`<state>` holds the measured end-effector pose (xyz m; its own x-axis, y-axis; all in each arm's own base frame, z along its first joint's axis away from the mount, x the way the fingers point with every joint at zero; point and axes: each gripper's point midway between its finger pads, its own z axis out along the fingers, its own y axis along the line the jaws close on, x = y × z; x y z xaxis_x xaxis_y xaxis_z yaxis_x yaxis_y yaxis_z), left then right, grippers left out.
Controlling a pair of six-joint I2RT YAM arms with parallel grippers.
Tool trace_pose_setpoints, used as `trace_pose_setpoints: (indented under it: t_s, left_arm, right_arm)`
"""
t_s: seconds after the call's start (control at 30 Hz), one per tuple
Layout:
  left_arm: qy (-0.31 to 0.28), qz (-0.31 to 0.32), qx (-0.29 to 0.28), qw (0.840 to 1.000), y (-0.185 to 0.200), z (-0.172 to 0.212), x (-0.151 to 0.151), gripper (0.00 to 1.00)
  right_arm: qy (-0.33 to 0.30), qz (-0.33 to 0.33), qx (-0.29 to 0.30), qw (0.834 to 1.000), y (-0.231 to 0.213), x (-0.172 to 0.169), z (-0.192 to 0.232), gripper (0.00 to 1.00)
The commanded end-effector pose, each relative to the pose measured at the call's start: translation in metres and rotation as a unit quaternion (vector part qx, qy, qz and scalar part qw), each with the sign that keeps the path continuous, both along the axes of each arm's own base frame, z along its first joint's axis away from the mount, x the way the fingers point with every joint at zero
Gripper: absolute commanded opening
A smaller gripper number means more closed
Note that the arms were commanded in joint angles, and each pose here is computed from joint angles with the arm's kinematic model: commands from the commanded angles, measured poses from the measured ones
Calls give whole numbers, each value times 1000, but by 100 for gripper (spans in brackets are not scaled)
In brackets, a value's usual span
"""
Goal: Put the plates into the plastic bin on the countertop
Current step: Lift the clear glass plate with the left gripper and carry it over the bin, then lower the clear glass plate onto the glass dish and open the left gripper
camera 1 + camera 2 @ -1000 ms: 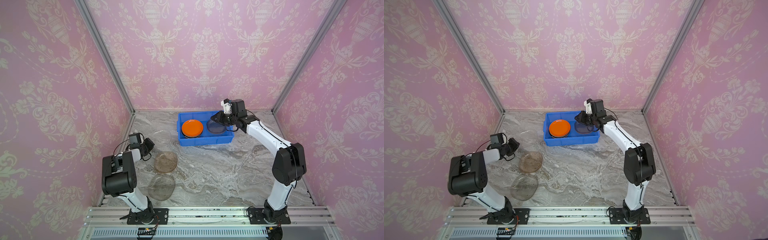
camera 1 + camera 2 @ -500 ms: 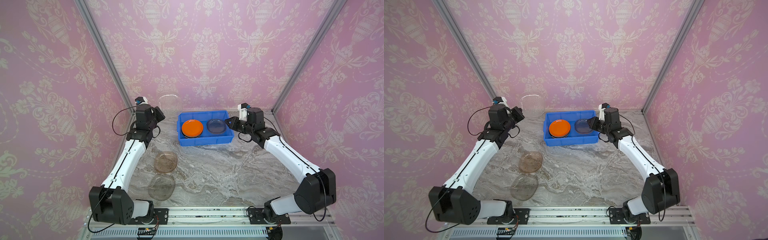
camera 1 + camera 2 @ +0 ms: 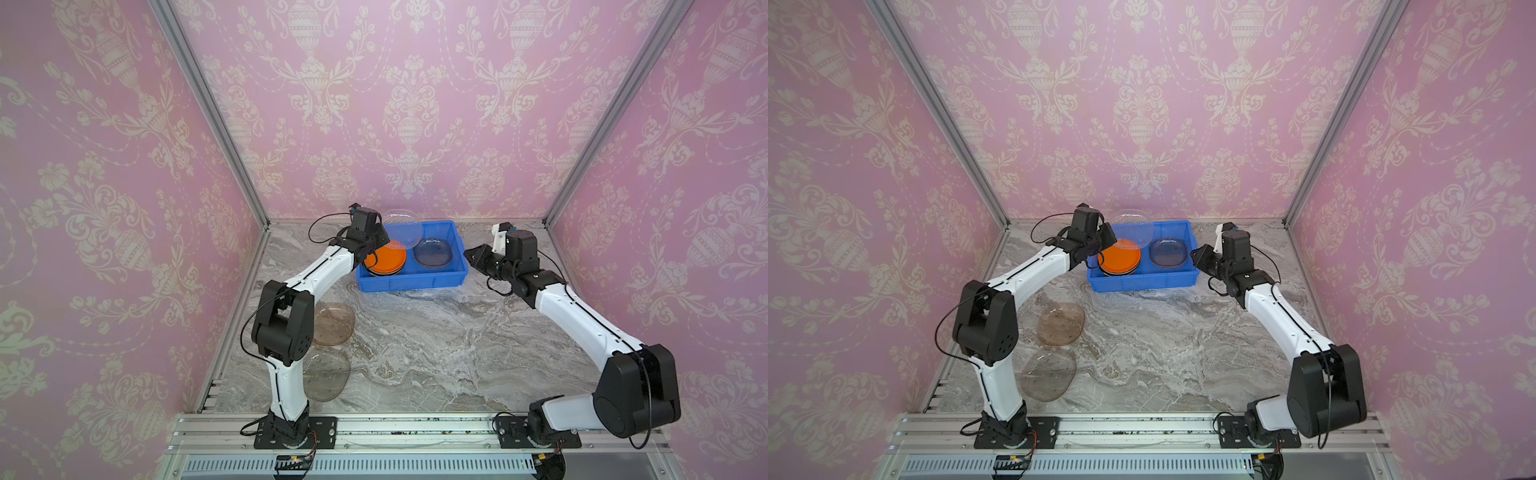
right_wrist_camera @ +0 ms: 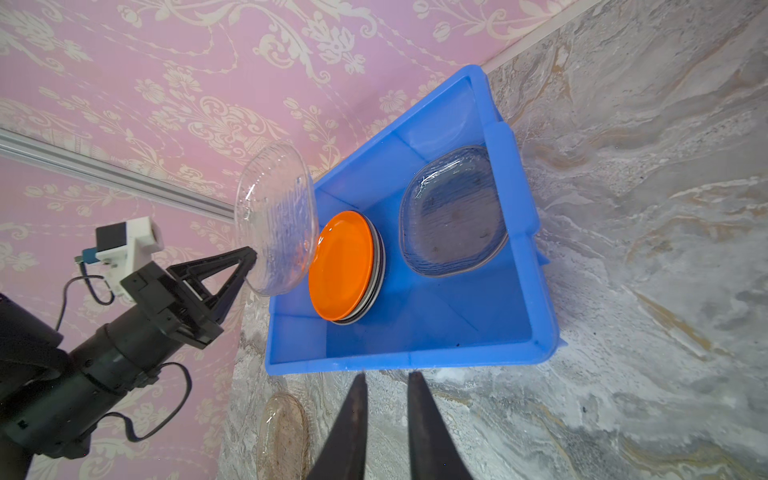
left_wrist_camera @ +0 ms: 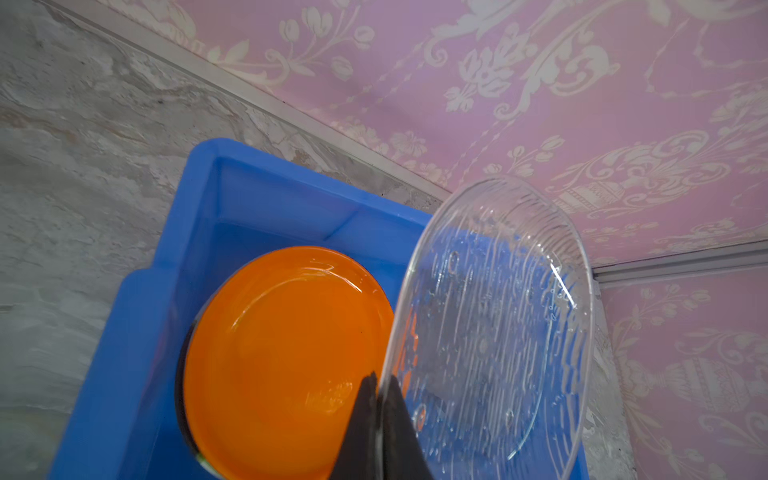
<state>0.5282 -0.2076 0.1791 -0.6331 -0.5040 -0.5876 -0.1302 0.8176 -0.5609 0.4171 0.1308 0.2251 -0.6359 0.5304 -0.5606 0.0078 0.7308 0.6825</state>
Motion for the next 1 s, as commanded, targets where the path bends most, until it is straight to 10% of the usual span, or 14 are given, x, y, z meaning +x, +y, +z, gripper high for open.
trace_pose_setpoints:
  t_s: [0.0, 0.4, 0.97]
  left_arm:
    - [3, 11, -34, 999, -22, -1, 11, 0]
    - [79, 9, -111, 991, -99, -82, 32, 0]
    - [106, 5, -67, 992, -133, -103, 29, 0]
  right_arm:
    - [-1, -7, 21, 1000, -2, -4, 3, 20]
    - [20, 12, 39, 999, -1, 2, -12, 20]
    - [33, 37, 79, 996, 4, 9, -27, 20]
